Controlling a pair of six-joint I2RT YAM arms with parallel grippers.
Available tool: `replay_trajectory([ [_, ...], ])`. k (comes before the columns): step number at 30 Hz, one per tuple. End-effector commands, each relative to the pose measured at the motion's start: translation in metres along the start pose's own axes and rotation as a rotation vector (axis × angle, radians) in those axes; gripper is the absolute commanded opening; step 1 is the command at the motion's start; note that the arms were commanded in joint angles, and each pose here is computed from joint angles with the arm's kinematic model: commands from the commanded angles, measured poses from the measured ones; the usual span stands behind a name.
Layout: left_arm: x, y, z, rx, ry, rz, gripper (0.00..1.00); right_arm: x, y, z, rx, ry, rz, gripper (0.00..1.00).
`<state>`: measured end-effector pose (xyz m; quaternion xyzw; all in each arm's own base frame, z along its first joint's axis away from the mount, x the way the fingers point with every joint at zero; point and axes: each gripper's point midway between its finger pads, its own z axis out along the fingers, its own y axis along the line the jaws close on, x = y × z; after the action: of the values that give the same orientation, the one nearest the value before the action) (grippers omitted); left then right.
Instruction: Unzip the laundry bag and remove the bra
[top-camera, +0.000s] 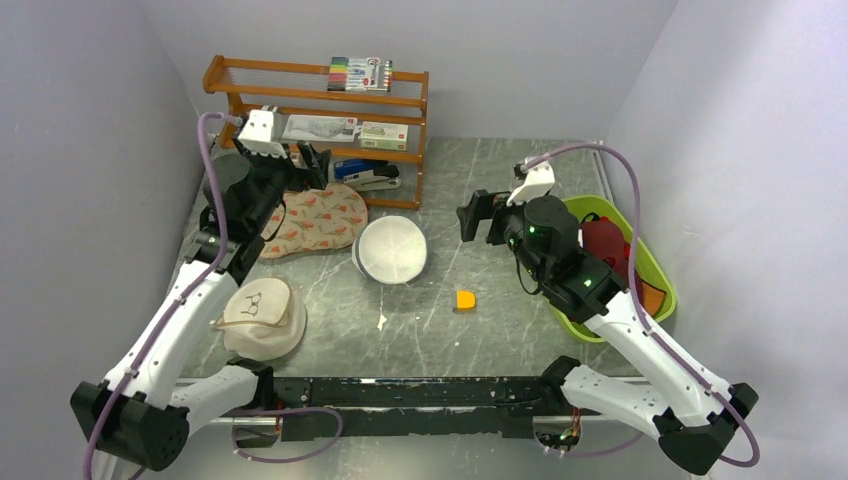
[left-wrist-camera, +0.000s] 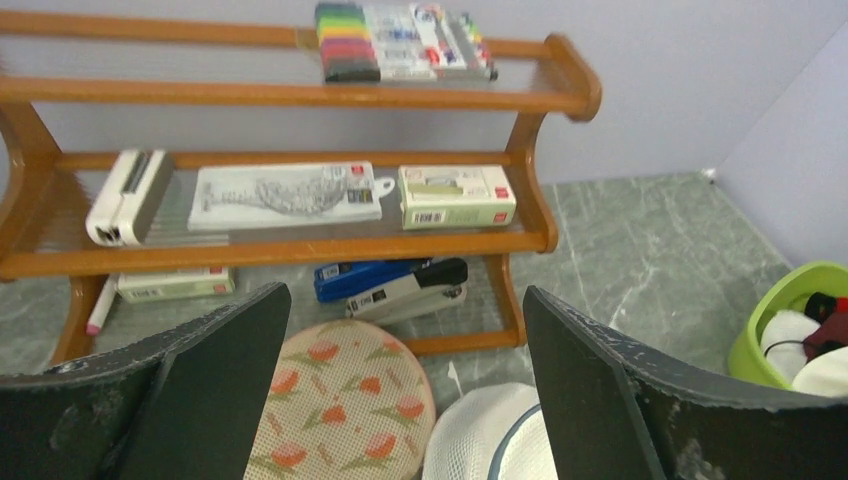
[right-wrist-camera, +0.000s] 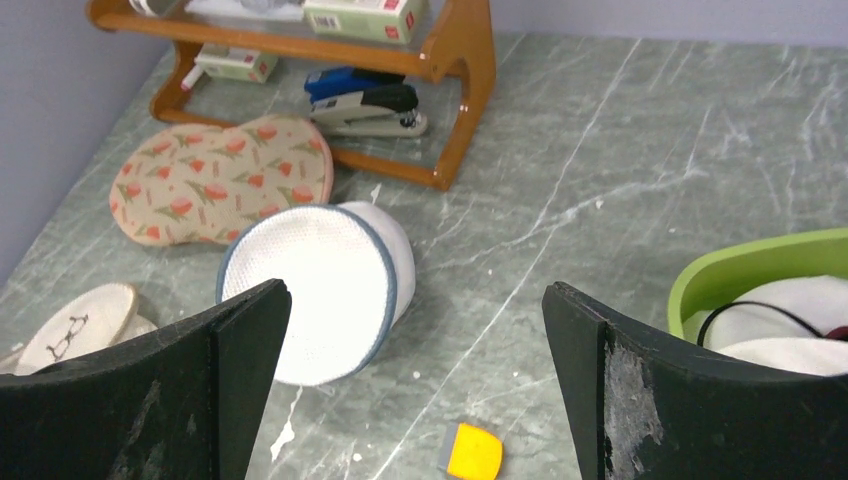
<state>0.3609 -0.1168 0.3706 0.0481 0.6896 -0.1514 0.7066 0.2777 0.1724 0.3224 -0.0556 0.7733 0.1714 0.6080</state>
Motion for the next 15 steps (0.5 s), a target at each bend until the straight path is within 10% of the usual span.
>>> replay_trajectory([
  [1, 0.022, 0.004, 0.010, -0.065, 0.097, -0.011, 0.98, 0.027, 0.003, 0.001, 0.000, 0.051, 0.038, 1.00],
  [15, 0.182, 0.020, -0.046, -0.221, 0.633, -0.152, 0.98, 0.102, 0.019, 0.021, -0.095, 0.202, 0.001, 1.00],
])
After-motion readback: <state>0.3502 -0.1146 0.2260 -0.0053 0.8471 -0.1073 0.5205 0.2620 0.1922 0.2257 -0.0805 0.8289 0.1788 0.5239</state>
